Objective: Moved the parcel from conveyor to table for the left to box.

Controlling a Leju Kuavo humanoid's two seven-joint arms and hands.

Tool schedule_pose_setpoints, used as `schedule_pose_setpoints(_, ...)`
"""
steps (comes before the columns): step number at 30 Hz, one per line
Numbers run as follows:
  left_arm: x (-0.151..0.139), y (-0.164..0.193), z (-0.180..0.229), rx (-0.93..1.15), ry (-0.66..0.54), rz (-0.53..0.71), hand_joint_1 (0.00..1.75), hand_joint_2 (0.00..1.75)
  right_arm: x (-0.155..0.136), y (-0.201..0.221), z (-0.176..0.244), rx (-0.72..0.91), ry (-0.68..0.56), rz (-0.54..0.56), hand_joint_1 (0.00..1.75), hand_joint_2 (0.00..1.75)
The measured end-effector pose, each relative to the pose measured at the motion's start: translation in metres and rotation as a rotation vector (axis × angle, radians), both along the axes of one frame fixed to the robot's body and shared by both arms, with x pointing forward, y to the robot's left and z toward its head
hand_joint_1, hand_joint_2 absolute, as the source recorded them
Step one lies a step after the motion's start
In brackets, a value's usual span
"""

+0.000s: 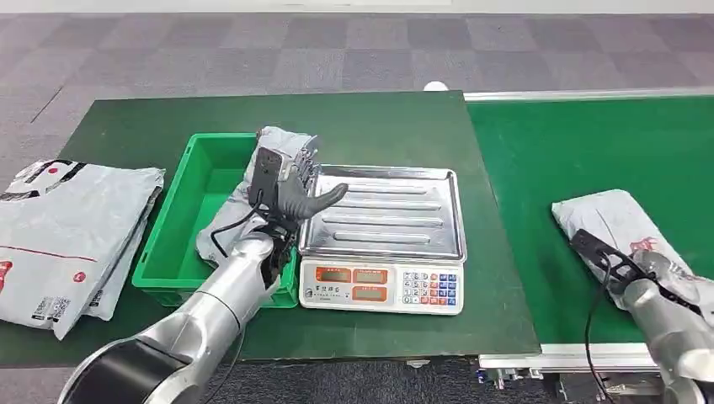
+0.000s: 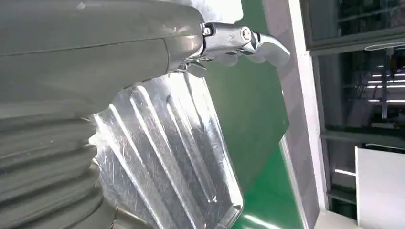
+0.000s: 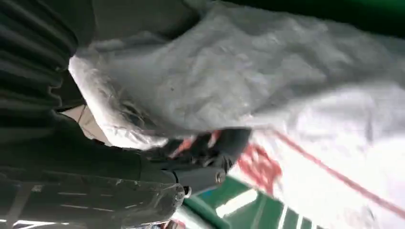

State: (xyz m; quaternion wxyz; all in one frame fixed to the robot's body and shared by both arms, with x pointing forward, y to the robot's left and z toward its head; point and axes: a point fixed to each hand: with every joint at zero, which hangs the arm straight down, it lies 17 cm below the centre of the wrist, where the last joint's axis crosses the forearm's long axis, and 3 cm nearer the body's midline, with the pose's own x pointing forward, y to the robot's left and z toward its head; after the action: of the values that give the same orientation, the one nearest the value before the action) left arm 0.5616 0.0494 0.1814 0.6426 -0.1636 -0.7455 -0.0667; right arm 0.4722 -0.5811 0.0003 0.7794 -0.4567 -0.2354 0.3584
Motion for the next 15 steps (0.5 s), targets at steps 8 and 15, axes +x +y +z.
schedule_pose_setpoints(8,0.003,0.006,0.003,0.019,-0.020,0.021,0.00,1.75,0.035,0.020,0.030,-0.056,-0.139,0.103,1.75,1.75)
schedule_pose_setpoints(15,0.004,0.006,0.006,0.034,-0.022,0.020,0.00,1.75,0.051,0.040,0.041,-0.049,-0.215,0.166,1.75,1.75)
